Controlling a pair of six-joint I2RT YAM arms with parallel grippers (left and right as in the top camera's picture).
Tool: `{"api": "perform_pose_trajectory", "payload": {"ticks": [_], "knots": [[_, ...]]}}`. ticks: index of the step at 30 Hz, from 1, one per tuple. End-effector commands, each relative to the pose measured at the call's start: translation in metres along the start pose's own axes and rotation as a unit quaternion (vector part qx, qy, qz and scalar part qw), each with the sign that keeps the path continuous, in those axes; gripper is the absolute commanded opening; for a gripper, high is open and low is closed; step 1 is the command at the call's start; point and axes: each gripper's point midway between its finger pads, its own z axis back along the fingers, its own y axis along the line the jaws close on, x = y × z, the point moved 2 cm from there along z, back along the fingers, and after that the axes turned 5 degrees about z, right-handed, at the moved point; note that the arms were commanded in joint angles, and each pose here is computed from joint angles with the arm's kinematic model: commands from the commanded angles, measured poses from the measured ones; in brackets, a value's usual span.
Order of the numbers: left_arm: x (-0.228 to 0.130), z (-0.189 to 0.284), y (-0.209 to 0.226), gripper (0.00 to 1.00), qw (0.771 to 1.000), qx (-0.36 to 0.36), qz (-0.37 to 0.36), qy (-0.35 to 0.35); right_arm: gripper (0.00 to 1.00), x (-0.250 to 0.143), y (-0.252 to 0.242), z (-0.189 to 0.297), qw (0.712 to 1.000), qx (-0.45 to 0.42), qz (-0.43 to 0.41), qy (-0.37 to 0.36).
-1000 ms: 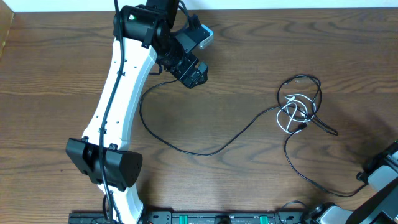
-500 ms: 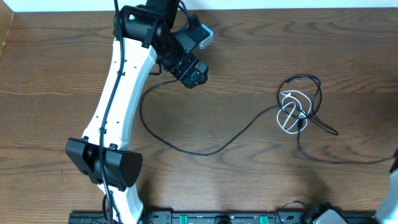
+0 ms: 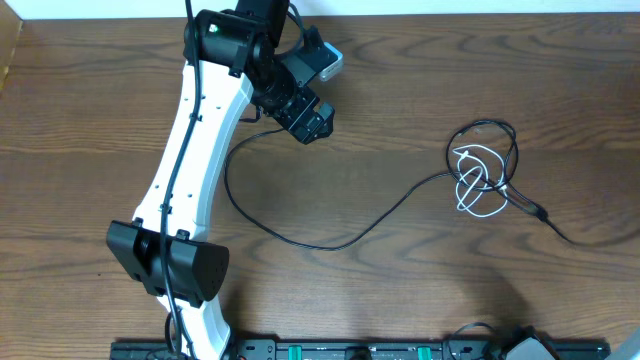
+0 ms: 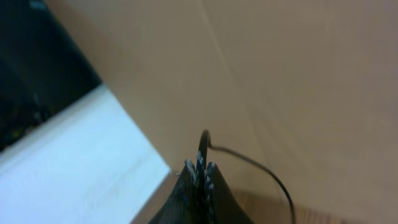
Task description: Untangle cables
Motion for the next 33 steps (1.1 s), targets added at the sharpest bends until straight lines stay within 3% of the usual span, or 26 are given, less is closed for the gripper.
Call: {"api": "perform_pose_trajectory", "payload": {"ticks": [1,10,22,33], "knots": [[-0.001,0.0,-0.001,0.93,1.0,-0.009,0.0,0.0,0.01,0.034,-0.008,0.005,0.999,-0.008,0.003,-0.051],[-0.001,0.0,-0.001,0.93,1.0,-0.008,0.0,0.0,0.01,0.044,-0.037,-0.001,0.994,-0.074,0.005,-0.084],[-0.001,0.0,-0.001,0.93,1.0,-0.009,0.0,0.001,0.01,-0.007,-0.094,-0.054,0.987,-0.145,0.071,-0.018],[-0.001,0.0,-0.001,0.93,1.0,-0.009,0.003,0.0,0.01,-0.103,-0.197,-0.071,0.956,-0.24,0.069,0.152]]}}
